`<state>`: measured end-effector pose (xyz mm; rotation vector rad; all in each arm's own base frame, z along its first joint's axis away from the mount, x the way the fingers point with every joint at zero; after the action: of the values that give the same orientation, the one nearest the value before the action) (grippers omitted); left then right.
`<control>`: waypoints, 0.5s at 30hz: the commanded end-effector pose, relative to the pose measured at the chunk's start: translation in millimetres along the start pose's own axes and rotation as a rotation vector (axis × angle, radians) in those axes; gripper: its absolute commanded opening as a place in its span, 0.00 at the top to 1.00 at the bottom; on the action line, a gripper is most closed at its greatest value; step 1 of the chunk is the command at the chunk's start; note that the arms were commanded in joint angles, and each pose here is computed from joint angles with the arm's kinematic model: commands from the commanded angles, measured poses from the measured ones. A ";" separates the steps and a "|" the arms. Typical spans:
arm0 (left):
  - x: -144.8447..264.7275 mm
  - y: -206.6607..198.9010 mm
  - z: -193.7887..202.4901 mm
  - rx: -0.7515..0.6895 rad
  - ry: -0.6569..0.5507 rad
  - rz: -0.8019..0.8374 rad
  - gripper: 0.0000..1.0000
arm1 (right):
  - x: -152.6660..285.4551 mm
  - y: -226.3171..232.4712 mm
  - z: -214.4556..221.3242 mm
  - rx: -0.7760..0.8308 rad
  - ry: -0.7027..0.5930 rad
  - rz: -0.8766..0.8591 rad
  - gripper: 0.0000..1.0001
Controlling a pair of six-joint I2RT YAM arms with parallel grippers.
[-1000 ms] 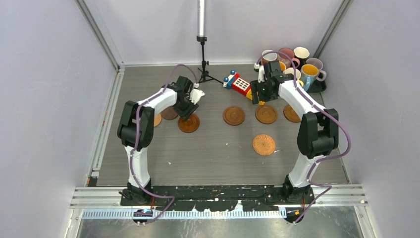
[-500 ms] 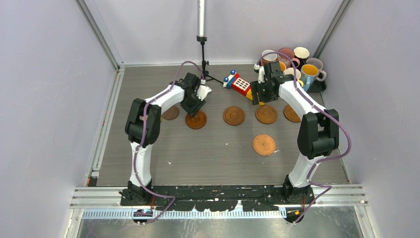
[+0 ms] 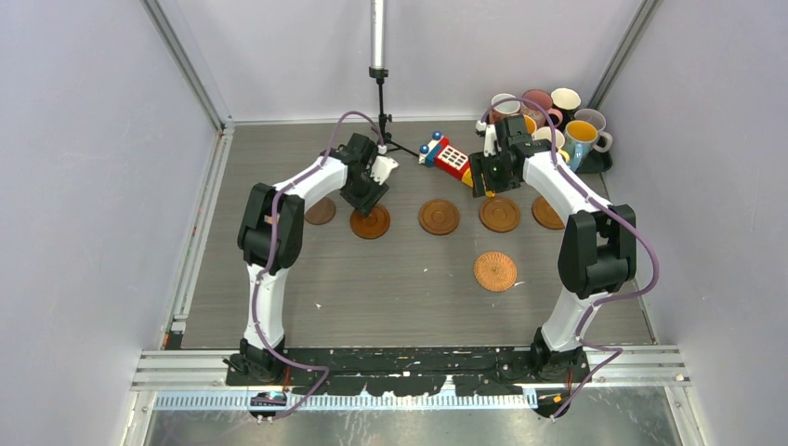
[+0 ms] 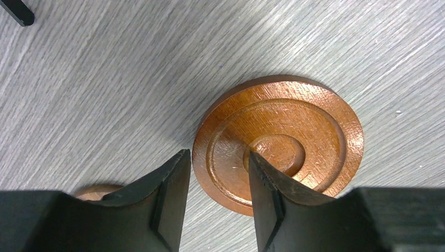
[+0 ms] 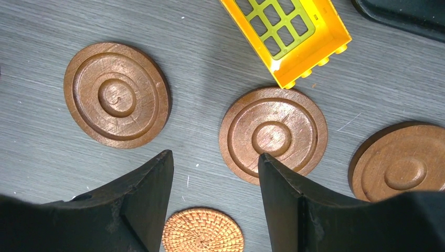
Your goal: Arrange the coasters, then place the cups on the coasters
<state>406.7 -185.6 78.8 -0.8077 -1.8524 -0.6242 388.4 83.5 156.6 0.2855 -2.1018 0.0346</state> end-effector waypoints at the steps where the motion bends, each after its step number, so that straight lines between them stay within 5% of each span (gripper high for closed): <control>1: 17.2 0.2 -16.0 0.002 -0.055 0.003 0.52 | 26.3 3.6 -11.4 0.018 -0.068 -0.027 0.35; 9: 71.9 12.1 -26.8 0.026 -0.114 -0.036 0.32 | 48.9 22.3 -8.7 0.091 -0.073 -0.181 0.35; 15: 108.8 27.1 -4.7 0.129 -0.189 -0.026 0.18 | 59.2 18.3 35.5 0.211 0.076 -0.207 0.35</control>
<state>407.2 -167.8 135.8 -0.7905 -1.9397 -0.5557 359.3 92.3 184.3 0.5091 -2.0635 0.0567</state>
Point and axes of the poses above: each gripper's point midway between its finger pads, its own x axis back along the fingers, its own y axis along the line the jaws close on, z = x × y, the point moved 5 cm from there along x, back along the fingers, and after that the axes turned 4 degrees about -x, right-handed, at the moved point
